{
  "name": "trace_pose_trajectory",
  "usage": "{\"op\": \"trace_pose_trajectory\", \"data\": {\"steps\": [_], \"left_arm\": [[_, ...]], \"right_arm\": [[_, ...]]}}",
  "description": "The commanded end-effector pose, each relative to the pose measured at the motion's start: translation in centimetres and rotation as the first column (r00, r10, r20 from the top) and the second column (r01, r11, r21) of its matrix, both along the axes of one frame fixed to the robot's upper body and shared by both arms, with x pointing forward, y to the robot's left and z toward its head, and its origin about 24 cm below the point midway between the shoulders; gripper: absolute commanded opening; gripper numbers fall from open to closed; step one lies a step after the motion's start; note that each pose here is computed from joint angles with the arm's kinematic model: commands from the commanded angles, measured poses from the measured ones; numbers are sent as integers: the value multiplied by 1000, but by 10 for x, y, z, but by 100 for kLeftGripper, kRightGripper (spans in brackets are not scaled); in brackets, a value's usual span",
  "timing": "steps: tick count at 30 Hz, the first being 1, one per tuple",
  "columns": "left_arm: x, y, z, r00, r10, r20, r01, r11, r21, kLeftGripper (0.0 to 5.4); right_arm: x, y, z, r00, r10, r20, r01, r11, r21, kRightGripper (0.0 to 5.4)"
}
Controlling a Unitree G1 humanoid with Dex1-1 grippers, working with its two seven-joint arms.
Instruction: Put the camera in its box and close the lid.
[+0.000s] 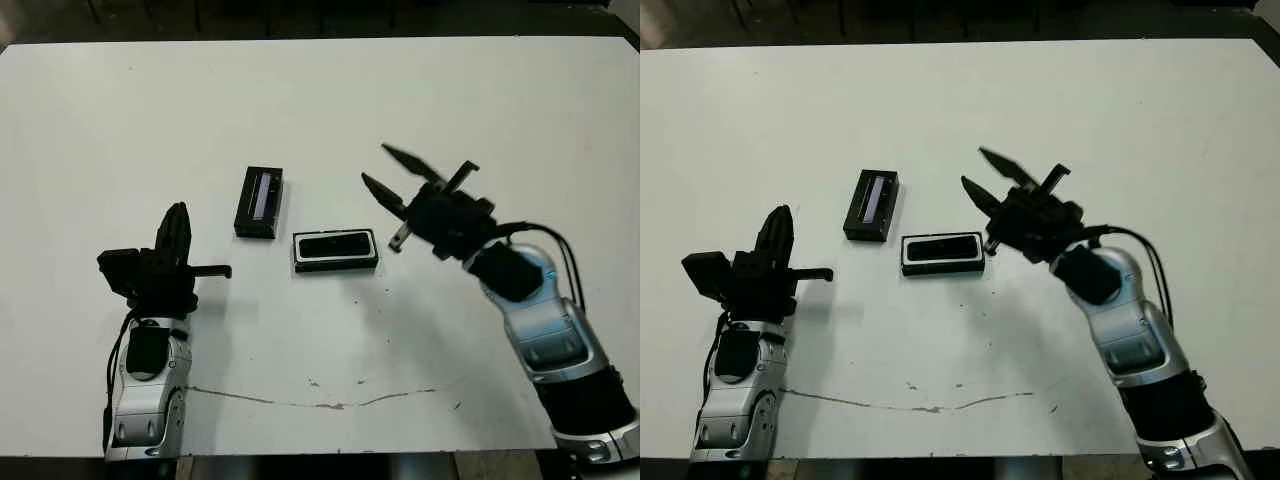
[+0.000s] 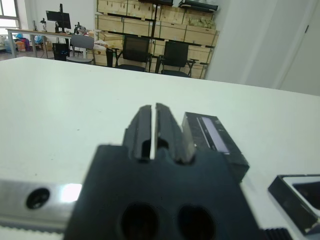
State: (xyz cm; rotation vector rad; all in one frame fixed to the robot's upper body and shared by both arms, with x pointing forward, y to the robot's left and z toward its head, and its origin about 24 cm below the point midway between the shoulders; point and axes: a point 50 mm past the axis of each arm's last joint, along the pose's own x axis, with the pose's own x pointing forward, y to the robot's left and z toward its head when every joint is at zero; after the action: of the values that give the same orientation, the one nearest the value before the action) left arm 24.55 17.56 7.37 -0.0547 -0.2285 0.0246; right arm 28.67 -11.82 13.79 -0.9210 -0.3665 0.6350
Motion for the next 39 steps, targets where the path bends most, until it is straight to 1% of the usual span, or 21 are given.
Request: {"op": "trace_pose_trajectory", "data": {"steps": [1, 3, 7, 11, 16, 23, 25, 28, 32, 33, 35, 36, 37, 38, 39], "left_arm": [[-1, 2, -3, 1000, 8, -26, -8, 1000, 13, 0], [-2, 1, -3, 1000, 7, -26, -6, 1000, 12, 0], [-2, 2, -4, 1000, 0, -23, 0, 1000, 4, 0], [-3, 2, -4, 1000, 2, -28, -2, 1000, 0, 0], [-3, 2, -5, 1000, 0, -26, 0, 1000, -3, 0], [-3, 2, -4, 1000, 8, -29, -8, 1000, 6, 0], [-2, 2, -4, 1000, 6, -25, -5, 1000, 10, 0], [-1, 2, -3, 1000, 4, -23, -3, 1000, 10, 0], [-1, 2, -3, 1000, 6, -23, -5, 1000, 6, 0], [-1, 2, -3, 1000, 6, -23, -6, 1000, 4, 0], [0, 2, -2, 1000, 8, -21, -8, 1000, 0, 0], [0, 3, -2, 1000, 10, -17, -10, 1000, 1, 0], [0, 3, -1, 1000, 12, -15, -12, 1000, 3, 0], [0, 4, 0, 1000, 14, -12, -14, 1000, 8, 0], [0, 5, 1, 1000, 15, -8, -15, 1000, 13, 0]], "right_arm": [[1, 0, -13, 999, -16, -49, 14, 999, -42, 34], [2, 0, -16, 998, -10, -66, 7, 999, -48, 1], [3, 1, -23, 995, -2, -103, -5, 997, -75, 1], [3, 1, -30, 985, -17, -170, -4, 992, -125, 1], [1, -2, -43, 959, -31, -282, -27, 979, -200, 1], [-7, -7, -60, 916, -23, -400, -94, 958, -271, 1], [-10, -9, -62, 904, -14, -428, -125, 947, -296, 1], [-14, -11, -63, 897, 5, -442, -164, 932, -323, 1], [-13, -16, -58, 893, -25, -449, -151, 924, -351, 1], [-12, -18, -56, 896, -33, -442, -136, 929, -344, 1], [-9, -22, -49, 903, -48, -427, -64, 968, -244, 1], [-6, -25, -44, 917, -55, -395, -5, 989, -151, 1], [-4, -28, -38, 929, -73, -362, 52, 996, -67, 1], [-2, -32, -31, 941, -99, -324, 110, 994, 14, 1], [1, -36, -23, 945, -130, -301, 175, 976, 130, 1]]}}
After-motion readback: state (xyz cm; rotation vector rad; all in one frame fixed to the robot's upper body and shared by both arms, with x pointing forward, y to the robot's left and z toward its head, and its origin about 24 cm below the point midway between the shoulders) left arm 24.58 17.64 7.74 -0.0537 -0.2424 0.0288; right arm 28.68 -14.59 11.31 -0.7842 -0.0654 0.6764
